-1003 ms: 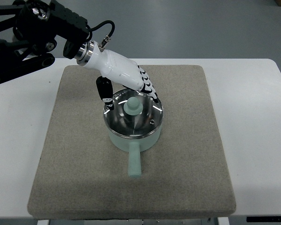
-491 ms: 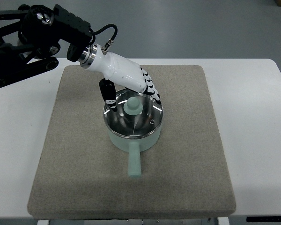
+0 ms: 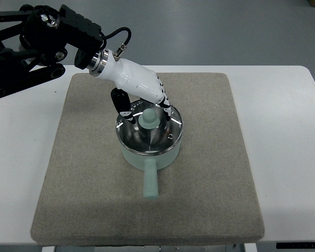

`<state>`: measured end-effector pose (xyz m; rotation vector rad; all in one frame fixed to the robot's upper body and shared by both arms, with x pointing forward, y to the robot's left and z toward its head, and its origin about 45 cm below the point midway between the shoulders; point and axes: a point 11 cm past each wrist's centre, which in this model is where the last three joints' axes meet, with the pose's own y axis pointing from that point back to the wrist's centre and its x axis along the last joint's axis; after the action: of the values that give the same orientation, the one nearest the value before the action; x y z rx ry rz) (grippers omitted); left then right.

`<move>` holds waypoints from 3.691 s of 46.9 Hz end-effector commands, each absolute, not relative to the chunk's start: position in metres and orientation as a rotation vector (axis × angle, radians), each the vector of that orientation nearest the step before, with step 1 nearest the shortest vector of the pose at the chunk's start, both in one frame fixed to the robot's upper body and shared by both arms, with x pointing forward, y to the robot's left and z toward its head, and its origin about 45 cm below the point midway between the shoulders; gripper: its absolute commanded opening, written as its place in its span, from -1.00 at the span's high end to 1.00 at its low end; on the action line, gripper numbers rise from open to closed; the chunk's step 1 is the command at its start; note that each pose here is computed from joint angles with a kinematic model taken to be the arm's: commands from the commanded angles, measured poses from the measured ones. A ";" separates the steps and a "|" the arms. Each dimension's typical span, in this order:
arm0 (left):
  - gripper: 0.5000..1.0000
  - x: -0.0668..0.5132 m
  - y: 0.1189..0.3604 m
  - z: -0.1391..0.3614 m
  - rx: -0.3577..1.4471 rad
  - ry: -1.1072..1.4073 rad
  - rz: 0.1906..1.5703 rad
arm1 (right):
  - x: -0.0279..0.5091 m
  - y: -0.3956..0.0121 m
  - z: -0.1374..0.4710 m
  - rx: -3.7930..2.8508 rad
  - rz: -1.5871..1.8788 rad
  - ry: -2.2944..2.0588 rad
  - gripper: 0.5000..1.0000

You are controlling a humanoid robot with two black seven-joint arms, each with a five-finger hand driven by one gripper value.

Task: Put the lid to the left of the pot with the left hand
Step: 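Close the left hand fingers around the mint-green lid knob, then lift the glass lid off the pot with the left hand, then carry the lid beside the pot, on the side nearer the left arm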

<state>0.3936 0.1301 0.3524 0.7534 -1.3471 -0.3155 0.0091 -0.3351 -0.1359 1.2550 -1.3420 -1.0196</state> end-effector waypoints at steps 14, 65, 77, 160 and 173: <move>0.33 0.394 0.132 0.350 0.770 -1.357 -0.326 | 0.008 -0.335 -0.136 1.254 -1.021 -1.342 -0.69; 1.00 0.397 0.132 0.352 0.773 -1.375 -0.318 | 0.009 -0.335 -0.136 1.255 -1.020 -1.342 -0.69; 1.00 0.402 0.134 0.357 0.772 -1.376 -0.292 | 0.008 -0.335 -0.136 1.254 -1.021 -1.342 -0.69; 1.00 0.435 0.304 0.385 1.113 -1.239 0.031 | 0.008 -0.335 -0.136 1.254 -1.021 -1.342 -0.69; 1.00 0.428 0.338 0.381 1.163 -1.193 0.076 | 0.009 -0.335 -0.136 1.255 -1.020 -1.342 -0.69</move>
<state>0.4285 0.3331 0.3801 1.1567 -1.1961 0.0651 0.0093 -0.3351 -0.1359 1.2552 -1.3424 -1.0195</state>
